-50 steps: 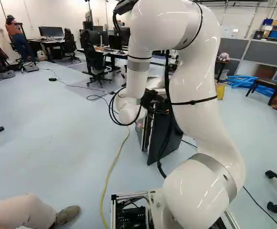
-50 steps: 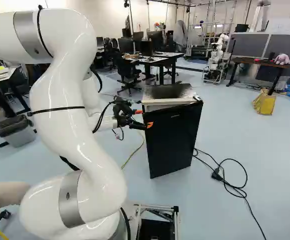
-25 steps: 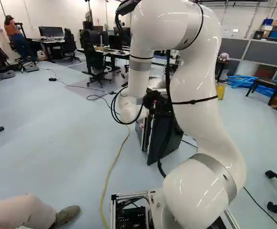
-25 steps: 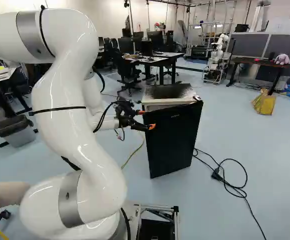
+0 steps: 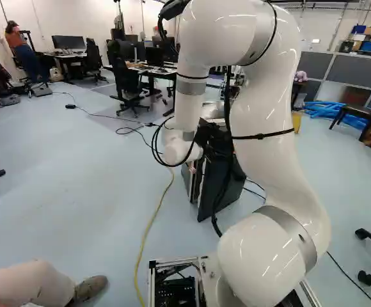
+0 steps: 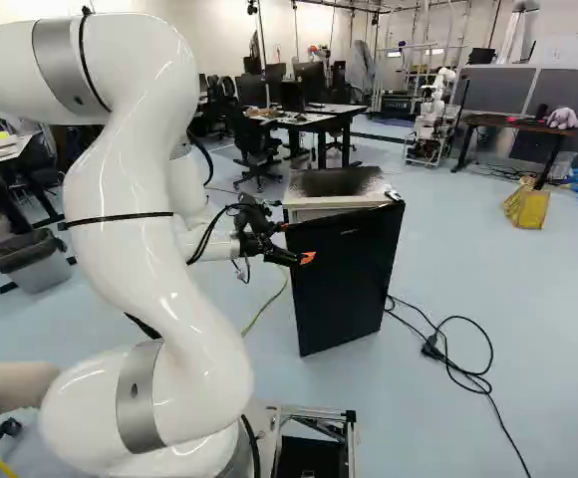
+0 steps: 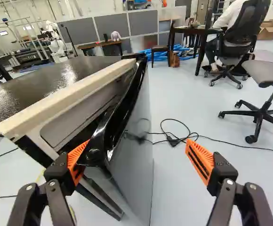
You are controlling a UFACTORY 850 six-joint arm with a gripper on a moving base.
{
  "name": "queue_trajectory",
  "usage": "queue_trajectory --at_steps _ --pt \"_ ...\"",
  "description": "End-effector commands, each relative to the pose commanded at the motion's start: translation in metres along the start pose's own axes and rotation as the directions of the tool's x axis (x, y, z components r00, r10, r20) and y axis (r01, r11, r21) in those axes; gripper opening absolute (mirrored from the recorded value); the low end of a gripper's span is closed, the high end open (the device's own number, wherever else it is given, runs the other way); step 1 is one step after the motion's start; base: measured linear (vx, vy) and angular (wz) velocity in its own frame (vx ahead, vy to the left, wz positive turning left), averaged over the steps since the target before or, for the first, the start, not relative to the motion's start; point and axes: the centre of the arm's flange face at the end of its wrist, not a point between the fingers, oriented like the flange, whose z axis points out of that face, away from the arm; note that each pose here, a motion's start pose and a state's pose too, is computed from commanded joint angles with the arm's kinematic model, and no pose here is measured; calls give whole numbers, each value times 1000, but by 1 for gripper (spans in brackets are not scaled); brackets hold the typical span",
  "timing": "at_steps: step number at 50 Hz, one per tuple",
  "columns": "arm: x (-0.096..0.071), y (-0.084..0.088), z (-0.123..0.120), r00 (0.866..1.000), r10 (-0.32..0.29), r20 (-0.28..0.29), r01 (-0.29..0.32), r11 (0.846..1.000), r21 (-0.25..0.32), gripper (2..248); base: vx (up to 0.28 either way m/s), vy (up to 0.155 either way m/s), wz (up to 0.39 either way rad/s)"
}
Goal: Grab a drink from the fridge
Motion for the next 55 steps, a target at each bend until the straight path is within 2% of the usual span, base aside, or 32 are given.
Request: queue_trajectory --at_steps 31,55 --pt "5 30 5 1000 6 1 -6 996 -93 247 0 0 0" --pt "9 63 8 1000 6 1 -6 983 -184 247 0 0 0"
